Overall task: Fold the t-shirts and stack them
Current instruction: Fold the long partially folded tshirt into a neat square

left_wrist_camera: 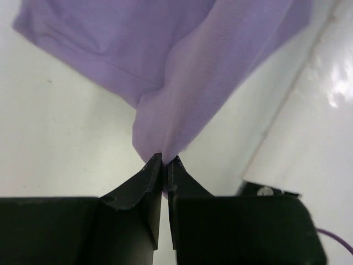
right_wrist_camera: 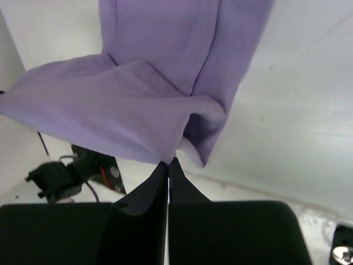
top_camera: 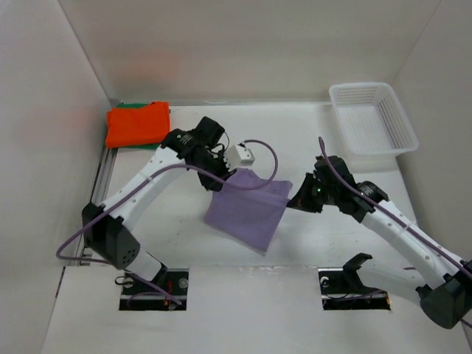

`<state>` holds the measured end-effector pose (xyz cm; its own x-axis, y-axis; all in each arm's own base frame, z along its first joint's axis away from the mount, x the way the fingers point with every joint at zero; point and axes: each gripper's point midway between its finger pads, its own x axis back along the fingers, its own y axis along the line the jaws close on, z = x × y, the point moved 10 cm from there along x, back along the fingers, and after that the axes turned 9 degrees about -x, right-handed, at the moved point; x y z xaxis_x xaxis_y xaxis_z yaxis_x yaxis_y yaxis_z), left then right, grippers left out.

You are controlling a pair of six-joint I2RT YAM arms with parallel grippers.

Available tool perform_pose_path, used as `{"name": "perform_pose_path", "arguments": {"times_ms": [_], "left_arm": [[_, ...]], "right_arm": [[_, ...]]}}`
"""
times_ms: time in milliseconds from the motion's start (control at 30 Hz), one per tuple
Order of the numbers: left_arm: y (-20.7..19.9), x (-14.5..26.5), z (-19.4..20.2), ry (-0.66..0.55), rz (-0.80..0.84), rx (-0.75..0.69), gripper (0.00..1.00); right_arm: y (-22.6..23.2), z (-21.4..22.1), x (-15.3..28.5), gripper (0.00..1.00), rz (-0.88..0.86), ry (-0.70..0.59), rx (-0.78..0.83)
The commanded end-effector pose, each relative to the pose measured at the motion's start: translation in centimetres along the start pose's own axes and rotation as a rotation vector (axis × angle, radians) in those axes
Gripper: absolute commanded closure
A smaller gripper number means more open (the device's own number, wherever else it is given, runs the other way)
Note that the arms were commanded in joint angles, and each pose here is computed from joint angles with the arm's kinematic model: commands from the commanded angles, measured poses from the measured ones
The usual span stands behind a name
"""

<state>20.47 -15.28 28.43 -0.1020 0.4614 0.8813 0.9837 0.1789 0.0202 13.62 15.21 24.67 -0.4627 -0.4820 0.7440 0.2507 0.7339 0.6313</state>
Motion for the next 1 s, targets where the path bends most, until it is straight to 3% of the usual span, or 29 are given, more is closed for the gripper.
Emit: {"name": "perform_pose_path", "arguments": {"times_ms": [0,433,567,633,700,800,967], "left_arm": [[4.5,-0.5,-1.4,-0.053,-0.121,0.051,0.97],[13.2,-7.7,-2.7,-0.01,-0.205,0.084,0.91],[15.0,-8.9,-2.2,0.014,-0.266,0.082,0.89],[16.1,-9.6,-1.9,0.025,-0.294,0.08,0.84],[17.2,-10.5,-1.6,0.04,-0.332,0.077,0.72],[19.8,-11.0,-0.9,0.068,-0.466,0.086,0.55],[20.8,-7.0,-0.8,0.046,-0.664,0.112,0.47]], "right_arm": [[0.3,-2.9,-0.4,1.0,-0.026,-0.046,0.087],[-2.9,-9.1,-6.8,1.0,0.07,-0.047,0.021],[-2.8,-10.7,-8.9,0.95,0.053,-0.052,0.012],[-2.7,-11.9,-10.0,0.91,0.053,-0.061,0.004],[-3.1,-13.3,-11.1,0.85,0.068,-0.085,-0.012],[-3.7,-15.6,-11.8,0.64,0.074,-0.165,-0.028],[-2.0,-16.7,-9.4,0.55,0.001,-0.276,0.035]]}}
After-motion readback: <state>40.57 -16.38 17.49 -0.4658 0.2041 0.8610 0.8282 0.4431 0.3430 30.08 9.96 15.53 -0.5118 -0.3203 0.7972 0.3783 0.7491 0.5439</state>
